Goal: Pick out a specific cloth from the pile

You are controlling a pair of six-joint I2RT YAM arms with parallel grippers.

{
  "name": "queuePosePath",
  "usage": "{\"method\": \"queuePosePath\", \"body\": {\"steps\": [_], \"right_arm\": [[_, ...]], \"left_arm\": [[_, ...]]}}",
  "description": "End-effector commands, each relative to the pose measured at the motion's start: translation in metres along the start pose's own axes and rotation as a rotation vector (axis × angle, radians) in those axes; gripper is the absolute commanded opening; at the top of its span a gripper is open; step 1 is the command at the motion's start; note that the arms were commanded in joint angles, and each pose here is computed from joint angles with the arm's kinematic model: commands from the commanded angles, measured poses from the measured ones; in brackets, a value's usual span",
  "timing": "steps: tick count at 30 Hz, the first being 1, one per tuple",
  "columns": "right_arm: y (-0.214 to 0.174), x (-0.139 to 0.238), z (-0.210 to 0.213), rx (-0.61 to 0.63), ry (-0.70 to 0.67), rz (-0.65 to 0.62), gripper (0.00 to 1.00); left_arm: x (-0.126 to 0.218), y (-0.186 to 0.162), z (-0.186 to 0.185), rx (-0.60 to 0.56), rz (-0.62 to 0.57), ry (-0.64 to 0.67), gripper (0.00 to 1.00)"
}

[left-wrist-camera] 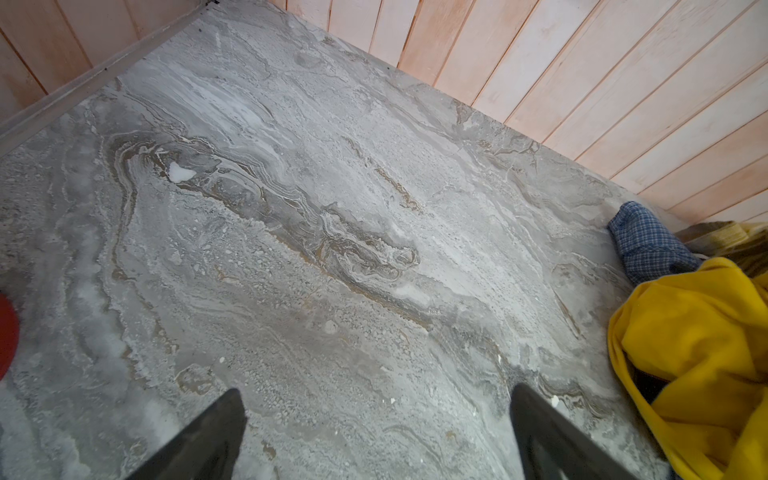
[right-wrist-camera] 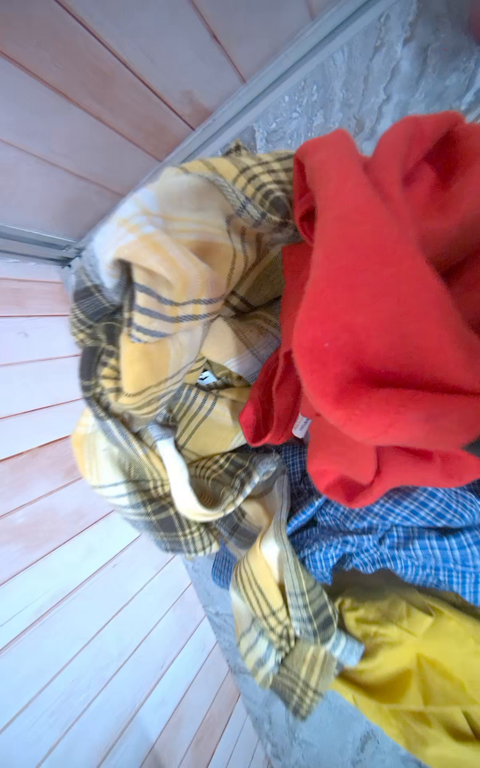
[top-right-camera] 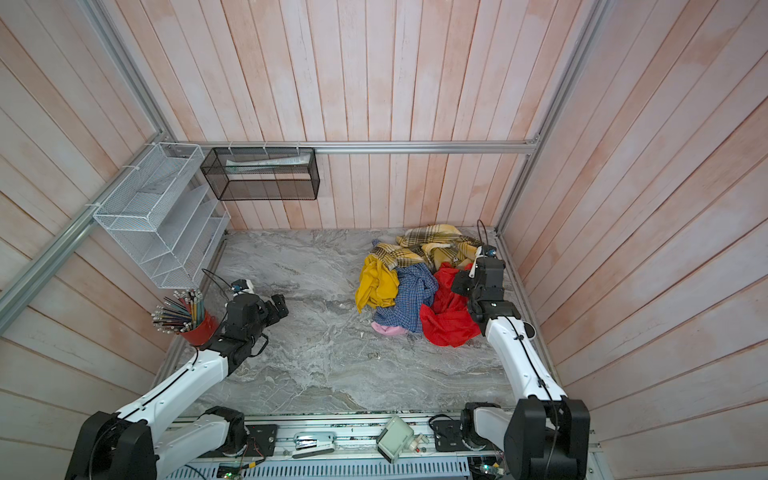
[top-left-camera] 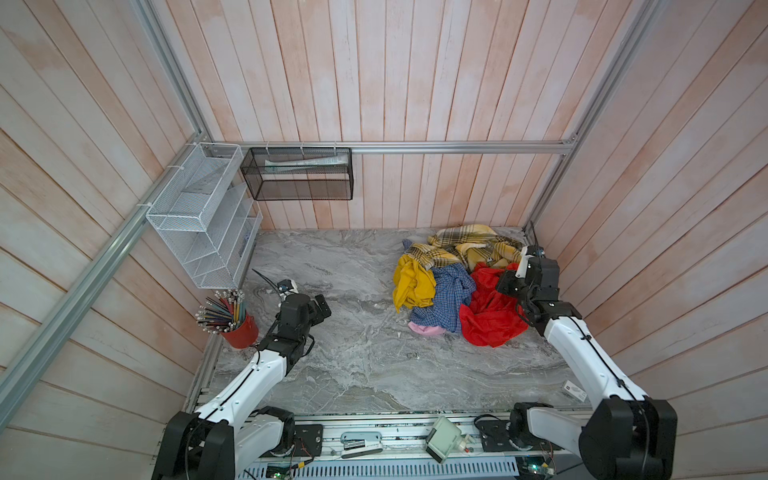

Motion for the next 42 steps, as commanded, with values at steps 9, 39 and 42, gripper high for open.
{"method": "queuePosePath", "body": {"steps": [9, 39, 42], "right_arm": [[0.11, 0.089, 0.046, 0.022, 0.1, -0.275, 0.0], [0.271, 0.271, 0.313, 0.302, 0.796, -0.806, 0.0], [0.283, 0.282, 0.328, 0.284, 0.859, -0.854, 0.0]], "left_arm": [[0.001, 0.002, -0.002, 0.005, -0.014, -0.003, 1.0], [0.023, 0.023, 0.001, 0.019, -0.114, 0.016, 1.0], [0.026, 0.025, -0.002, 0.014, -0.116, -0.002, 1.0]]}}
Point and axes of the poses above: each gripper's point midway between its finger pads, its own x axis back along the fingers, its own z axis along the line the jaws close on, y = z × x, the point moved 4 cm from there along x, back along the fingers, and after that the axes turned 9 degrees about x, right-handed, at the moved point
